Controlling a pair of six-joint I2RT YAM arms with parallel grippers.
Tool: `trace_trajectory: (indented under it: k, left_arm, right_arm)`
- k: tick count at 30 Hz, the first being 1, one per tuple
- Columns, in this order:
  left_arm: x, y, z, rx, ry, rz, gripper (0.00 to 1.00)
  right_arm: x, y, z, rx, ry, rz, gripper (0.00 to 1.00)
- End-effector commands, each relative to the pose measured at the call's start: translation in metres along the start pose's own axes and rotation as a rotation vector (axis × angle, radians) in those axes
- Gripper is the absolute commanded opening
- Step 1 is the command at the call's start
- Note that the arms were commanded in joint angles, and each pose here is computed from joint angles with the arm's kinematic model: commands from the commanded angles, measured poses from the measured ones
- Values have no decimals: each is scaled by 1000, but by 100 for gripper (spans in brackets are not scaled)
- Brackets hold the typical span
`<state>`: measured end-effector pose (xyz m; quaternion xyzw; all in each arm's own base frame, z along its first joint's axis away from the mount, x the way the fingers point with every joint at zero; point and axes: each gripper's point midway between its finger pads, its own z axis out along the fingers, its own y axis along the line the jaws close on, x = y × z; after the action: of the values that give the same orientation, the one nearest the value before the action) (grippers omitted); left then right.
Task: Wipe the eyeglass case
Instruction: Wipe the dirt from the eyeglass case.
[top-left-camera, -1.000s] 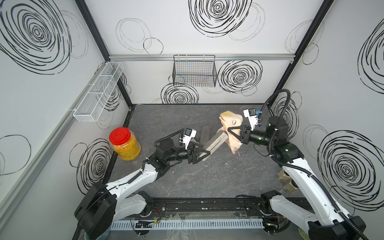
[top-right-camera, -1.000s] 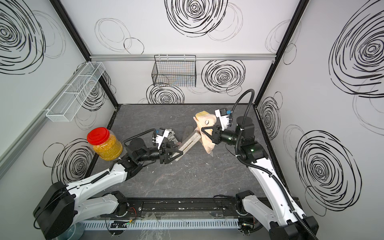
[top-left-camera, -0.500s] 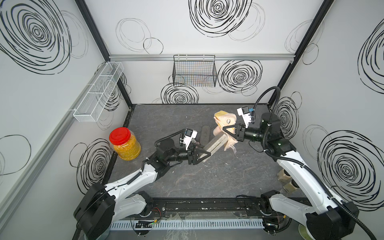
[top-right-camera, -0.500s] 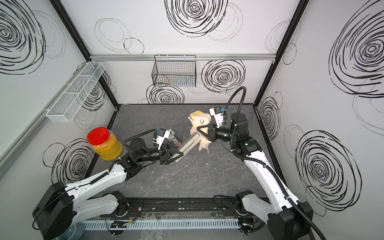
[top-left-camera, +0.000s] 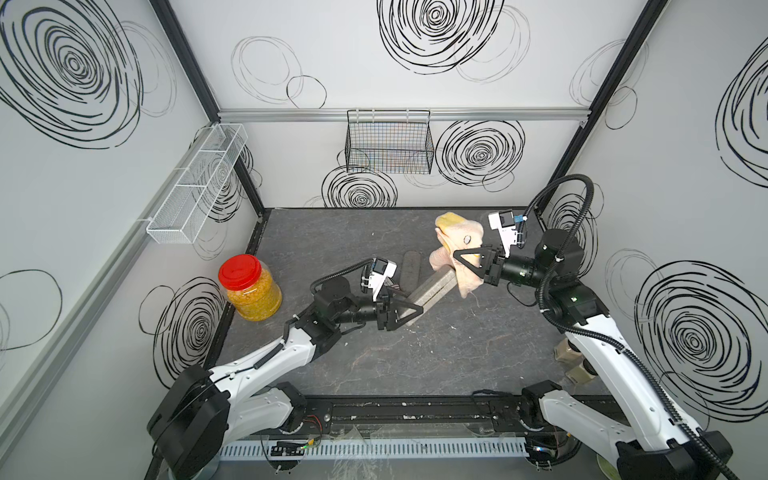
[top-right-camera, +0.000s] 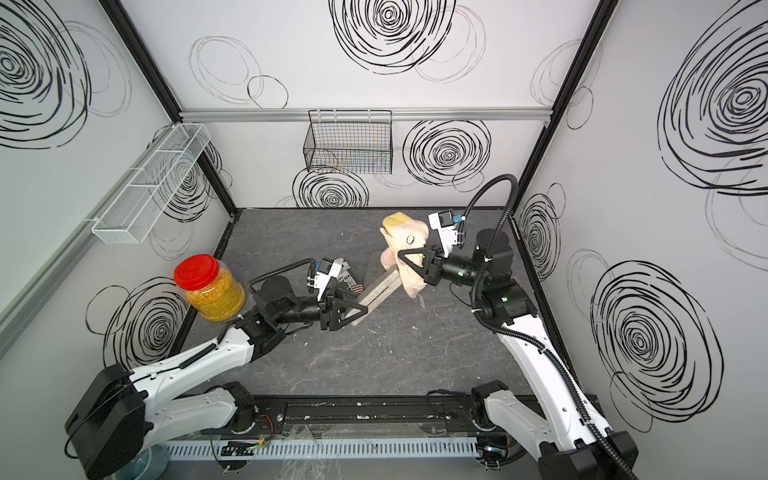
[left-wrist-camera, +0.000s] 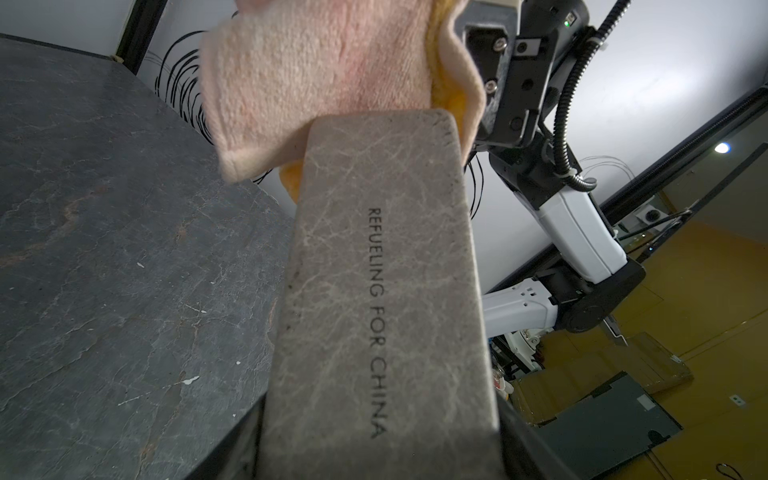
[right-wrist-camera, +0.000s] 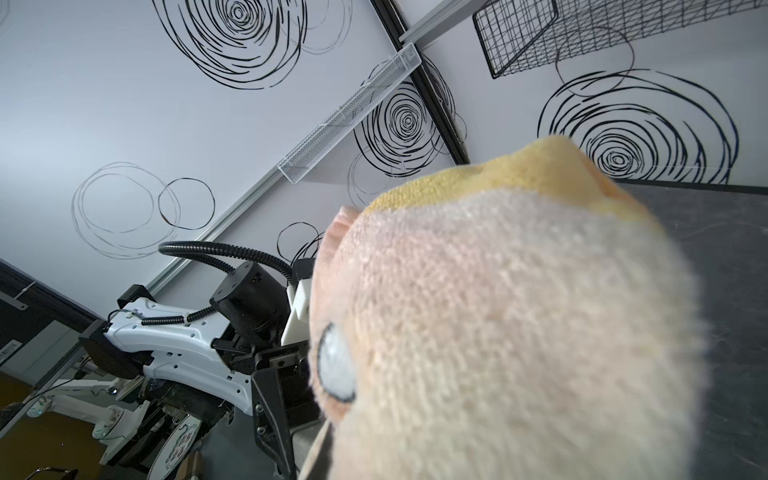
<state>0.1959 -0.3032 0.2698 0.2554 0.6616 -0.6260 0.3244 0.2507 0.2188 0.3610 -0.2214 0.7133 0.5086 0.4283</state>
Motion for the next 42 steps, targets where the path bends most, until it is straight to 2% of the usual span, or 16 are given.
trace_trajectory:
  k: [1,2,4,10,13,16,20,22,24,29,33,38,42]
  left_arm:
    - [-25,-26,2,75,-56,113,57]
    - [-25,-25,3,74,-55,112,57]
    - [-24,-24,3,71,-55,111,57]
    - [-22,-23,3,70,-54,106,57]
    - [-22,-24,4,73,-54,110,57]
    - [-23,-23,4,75,-55,111,57]
    - [-24,-25,6,81,-51,108,57]
    - [-24,-25,5,78,-51,108,56]
    - [-24,-25,5,73,-54,108,56]
    - [-23,-23,6,68,-58,108,56]
    - [-24,-22,7,75,-65,110,56]
    - [-27,-23,9,80,-62,114,56]
    - [-30,-21,9,70,-79,114,56]
  right_arm:
    - [22,-41,6,164,55,45,6]
    - [22,-53,5,227,60,54,5]
    - [17,-57,2,262,54,52,5]
    - [-14,12,-5,-28,-39,-46,6]
    - [-12,19,-5,-72,-31,-32,6]
    - [4,-3,2,11,6,-3,6]
    - [25,-50,7,241,71,31,5]
    - [25,-62,4,310,79,34,4]
    - [18,-55,2,291,63,13,4]
    - [-2,-9,-1,107,-15,-66,6]
    - [13,-11,6,96,25,-38,6]
    - [42,-56,9,294,120,13,5]
    - [41,-84,-8,488,109,-5,3]
